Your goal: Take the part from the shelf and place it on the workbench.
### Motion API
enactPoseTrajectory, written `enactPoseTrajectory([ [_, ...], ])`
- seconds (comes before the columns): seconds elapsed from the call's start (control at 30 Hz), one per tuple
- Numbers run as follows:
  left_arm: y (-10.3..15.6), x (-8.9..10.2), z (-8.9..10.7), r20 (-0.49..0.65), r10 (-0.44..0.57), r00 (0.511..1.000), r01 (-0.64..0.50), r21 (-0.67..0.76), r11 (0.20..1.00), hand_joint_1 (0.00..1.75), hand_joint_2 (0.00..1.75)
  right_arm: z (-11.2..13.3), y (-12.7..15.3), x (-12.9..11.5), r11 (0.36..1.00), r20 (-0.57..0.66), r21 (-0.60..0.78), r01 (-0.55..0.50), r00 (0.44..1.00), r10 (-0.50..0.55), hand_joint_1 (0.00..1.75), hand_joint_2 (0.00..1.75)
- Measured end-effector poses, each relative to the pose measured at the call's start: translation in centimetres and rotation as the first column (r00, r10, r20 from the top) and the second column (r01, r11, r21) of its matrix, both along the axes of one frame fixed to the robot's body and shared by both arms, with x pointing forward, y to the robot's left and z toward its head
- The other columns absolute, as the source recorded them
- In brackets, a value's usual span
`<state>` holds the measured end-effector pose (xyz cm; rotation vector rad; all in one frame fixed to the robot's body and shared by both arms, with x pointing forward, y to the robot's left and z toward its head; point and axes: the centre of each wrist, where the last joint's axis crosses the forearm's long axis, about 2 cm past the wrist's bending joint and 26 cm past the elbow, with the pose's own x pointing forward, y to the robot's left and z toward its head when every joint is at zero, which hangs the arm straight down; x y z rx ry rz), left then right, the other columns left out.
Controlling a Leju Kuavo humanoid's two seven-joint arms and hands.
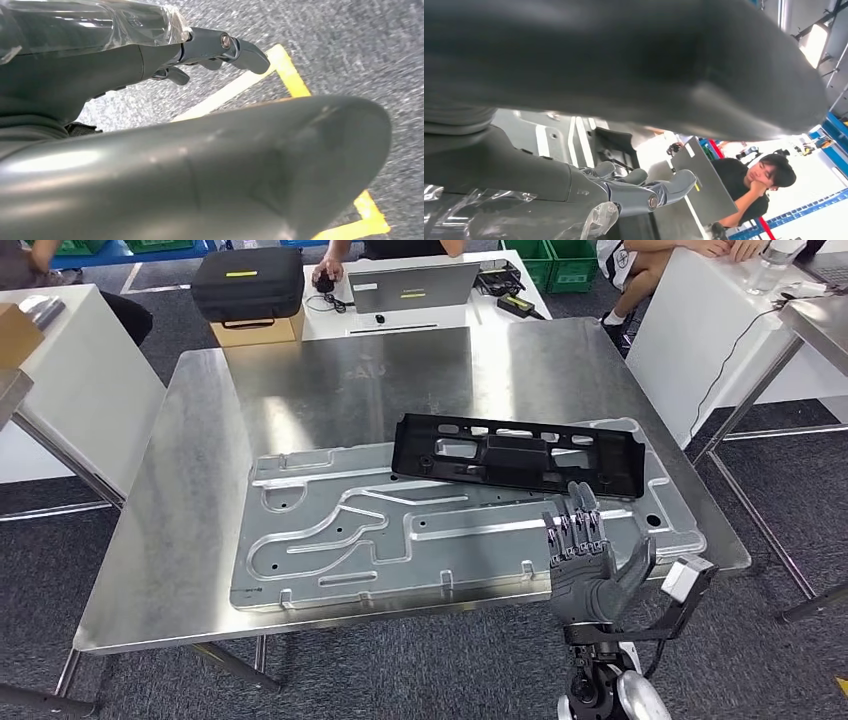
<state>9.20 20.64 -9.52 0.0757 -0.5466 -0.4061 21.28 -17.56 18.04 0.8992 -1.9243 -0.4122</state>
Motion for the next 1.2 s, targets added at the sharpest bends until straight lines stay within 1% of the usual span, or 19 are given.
enactPoseTrajectory([
  [0.2,0.02,0.04,0.01,0.013,-0.003,1.000,0.003,-0.004,1.000,0.00,0.00,0.01,0.12,-0.06,1.000,0.008,-0.013,0.003,1.000,-0.003,0.00,0.00],
  [0.33,0.03,0.69,0.14,0.026,-0.003,1.000,0.003,-0.004,1.000,0.00,0.00,0.07,0.16,-0.01,0.999,0.013,-0.044,0.011,1.000,-0.010,0.00,0.00],
  [0.63,0.02,0.02,0.00,0.011,-0.005,1.000,0.005,-0.007,1.000,0.00,0.00,0.07,0.29,0.04,0.998,0.009,-0.059,0.011,1.000,-0.011,0.00,0.00],
  [0.83,-0.01,0.21,0.04,0.018,-0.011,1.000,0.011,-0.019,1.000,0.00,0.00,0.12,0.34,0.13,0.998,0.010,-0.064,0.009,1.000,-0.009,0.00,0.00],
  [1.2,0.06,-0.14,-0.05,0.013,-0.012,1.000,0.012,-0.020,1.000,0.00,0.00,0.09,0.42,0.19,0.998,0.009,-0.061,0.009,1.000,-0.008,0.00,0.00],
])
